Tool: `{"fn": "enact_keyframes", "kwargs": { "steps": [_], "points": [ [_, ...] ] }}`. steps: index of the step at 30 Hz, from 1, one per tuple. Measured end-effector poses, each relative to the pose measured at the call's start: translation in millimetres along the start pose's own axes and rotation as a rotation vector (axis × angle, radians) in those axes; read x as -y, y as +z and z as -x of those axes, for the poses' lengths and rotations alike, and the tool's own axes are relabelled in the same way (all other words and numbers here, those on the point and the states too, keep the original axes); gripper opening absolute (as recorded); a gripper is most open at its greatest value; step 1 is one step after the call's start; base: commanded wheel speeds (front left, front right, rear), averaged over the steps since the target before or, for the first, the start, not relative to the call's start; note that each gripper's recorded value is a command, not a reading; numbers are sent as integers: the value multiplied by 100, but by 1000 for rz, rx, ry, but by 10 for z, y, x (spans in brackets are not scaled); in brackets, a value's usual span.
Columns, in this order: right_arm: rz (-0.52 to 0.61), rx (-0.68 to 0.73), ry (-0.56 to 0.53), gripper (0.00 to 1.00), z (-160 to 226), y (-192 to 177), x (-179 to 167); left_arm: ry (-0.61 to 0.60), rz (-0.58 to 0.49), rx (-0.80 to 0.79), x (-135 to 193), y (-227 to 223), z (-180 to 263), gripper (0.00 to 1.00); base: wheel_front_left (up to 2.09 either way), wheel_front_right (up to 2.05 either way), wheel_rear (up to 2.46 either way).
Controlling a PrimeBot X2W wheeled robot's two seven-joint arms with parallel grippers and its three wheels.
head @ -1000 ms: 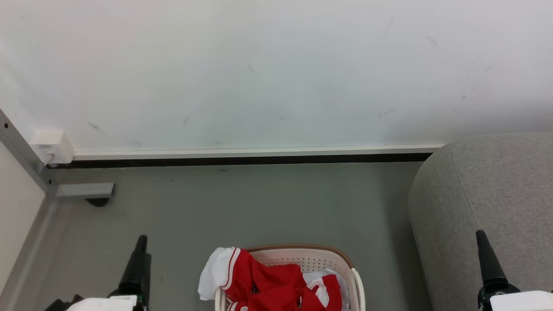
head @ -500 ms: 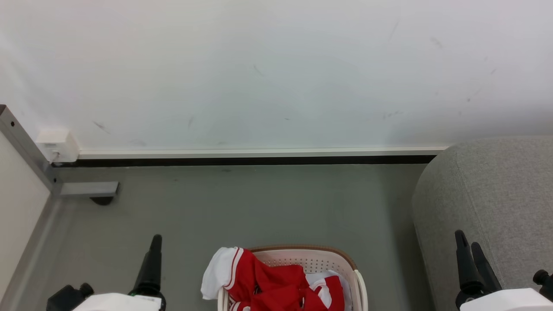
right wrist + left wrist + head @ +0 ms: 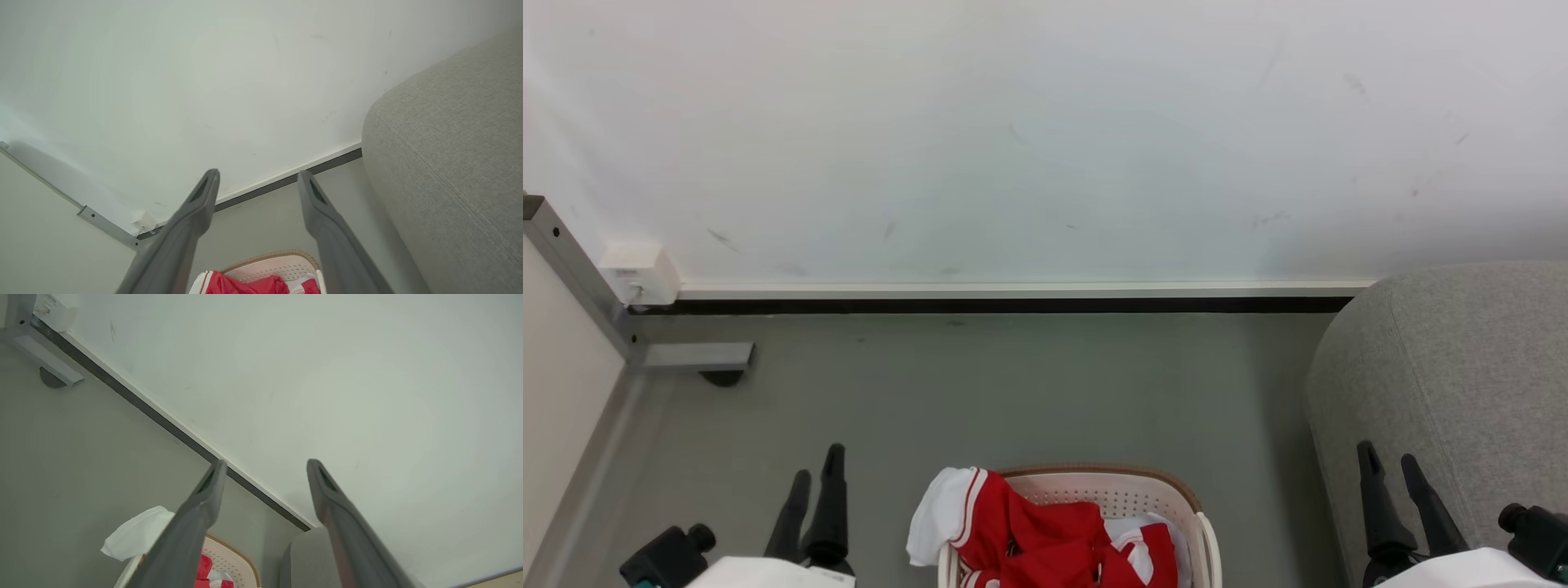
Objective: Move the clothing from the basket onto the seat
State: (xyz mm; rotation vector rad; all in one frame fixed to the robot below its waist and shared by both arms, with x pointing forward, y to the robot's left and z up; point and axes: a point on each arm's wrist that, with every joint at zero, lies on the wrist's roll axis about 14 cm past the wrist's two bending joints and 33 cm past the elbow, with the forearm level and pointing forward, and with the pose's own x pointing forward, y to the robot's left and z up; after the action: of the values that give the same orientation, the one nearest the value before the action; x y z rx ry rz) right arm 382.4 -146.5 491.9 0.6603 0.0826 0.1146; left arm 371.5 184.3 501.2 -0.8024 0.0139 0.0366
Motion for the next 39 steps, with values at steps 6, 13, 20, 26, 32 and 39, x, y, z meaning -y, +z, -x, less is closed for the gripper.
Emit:
{"fn": "enact_keyframes", "kwargs": {
  "steps": [6,13,20,26,32,39],
  "points": [
    [84,0,15,100,-3,-15,-29,-17,-93,17,38,37,13,100,0,0,0],
    [175,-3,40,100,-6,-47,-91,-32,-185,37,70,65,21,100,0,0,0],
    [253,-1,63,100,-7,-62,-141,-46,-271,47,90,69,39,100,0,0,0],
    [306,4,73,100,-10,-69,-155,-48,-350,40,60,34,63,100,0,0,0],
    [354,8,74,100,-10,-71,-139,-56,-418,25,42,-14,80,100,0,0,0],
    [402,10,67,100,2,-76,-100,-60,-490,34,24,4,103,100,0,0,0]
  ]
}}
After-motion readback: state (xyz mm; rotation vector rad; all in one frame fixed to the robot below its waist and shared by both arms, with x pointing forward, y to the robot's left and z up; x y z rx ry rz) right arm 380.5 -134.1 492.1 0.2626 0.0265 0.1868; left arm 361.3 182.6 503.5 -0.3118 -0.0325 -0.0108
